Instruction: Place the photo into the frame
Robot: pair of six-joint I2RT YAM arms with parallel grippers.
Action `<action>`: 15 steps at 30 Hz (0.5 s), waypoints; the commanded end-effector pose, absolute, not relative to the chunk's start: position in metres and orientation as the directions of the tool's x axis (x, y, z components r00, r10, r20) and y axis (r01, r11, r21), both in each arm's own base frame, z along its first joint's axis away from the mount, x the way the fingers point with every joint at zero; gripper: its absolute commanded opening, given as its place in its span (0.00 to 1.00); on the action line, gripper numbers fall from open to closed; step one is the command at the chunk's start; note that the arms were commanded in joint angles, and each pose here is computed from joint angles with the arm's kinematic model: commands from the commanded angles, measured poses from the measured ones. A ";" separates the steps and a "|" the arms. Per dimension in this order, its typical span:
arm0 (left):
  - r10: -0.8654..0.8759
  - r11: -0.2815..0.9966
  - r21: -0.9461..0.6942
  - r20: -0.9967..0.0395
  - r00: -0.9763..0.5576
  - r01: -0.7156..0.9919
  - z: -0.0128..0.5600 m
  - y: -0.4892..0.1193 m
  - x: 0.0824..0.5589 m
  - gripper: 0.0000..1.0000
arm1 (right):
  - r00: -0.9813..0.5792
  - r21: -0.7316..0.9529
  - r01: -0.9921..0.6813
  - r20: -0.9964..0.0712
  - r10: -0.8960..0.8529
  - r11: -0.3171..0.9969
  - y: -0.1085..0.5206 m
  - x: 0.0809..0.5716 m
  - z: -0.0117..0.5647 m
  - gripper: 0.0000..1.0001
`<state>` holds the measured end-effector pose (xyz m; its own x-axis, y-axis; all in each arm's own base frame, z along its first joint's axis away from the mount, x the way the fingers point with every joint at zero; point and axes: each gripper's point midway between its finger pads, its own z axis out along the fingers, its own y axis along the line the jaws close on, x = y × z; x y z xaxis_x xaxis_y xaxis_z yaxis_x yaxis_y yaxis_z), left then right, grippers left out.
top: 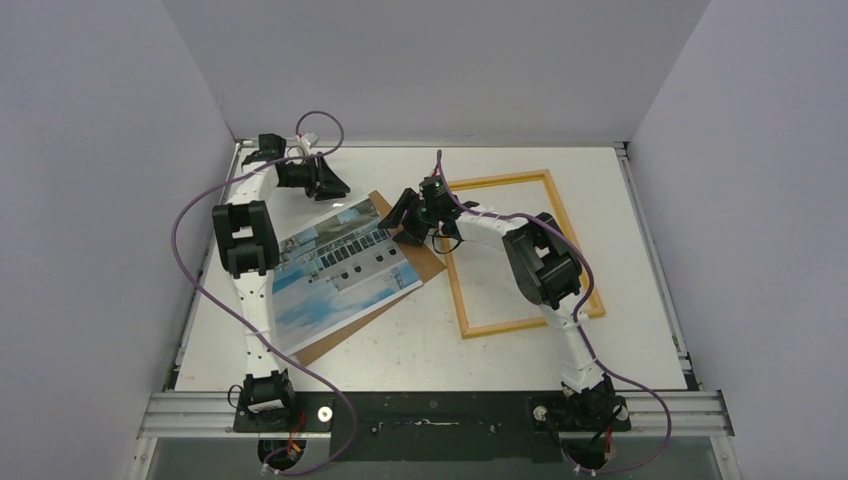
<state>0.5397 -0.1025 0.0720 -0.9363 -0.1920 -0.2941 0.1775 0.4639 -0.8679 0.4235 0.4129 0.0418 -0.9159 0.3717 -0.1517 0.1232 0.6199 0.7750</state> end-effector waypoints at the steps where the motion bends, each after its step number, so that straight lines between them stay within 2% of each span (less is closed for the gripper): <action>1: -0.106 0.449 -0.876 -0.245 -0.964 0.173 0.080 -0.124 0.511 0.36 | -0.940 0.553 0.223 -0.095 0.326 0.803 0.371 0.385 -0.054 0.56; 10: -0.080 0.453 -0.877 -0.215 -0.973 0.157 0.061 -0.131 0.504 0.34 | -0.939 0.635 0.149 -0.151 0.310 0.758 0.384 0.396 -0.031 0.56; 15: -0.080 0.449 -0.881 -0.204 -0.976 0.147 0.055 -0.132 0.504 0.28 | -0.938 0.643 0.088 -0.203 0.281 0.760 0.388 0.403 -0.015 0.56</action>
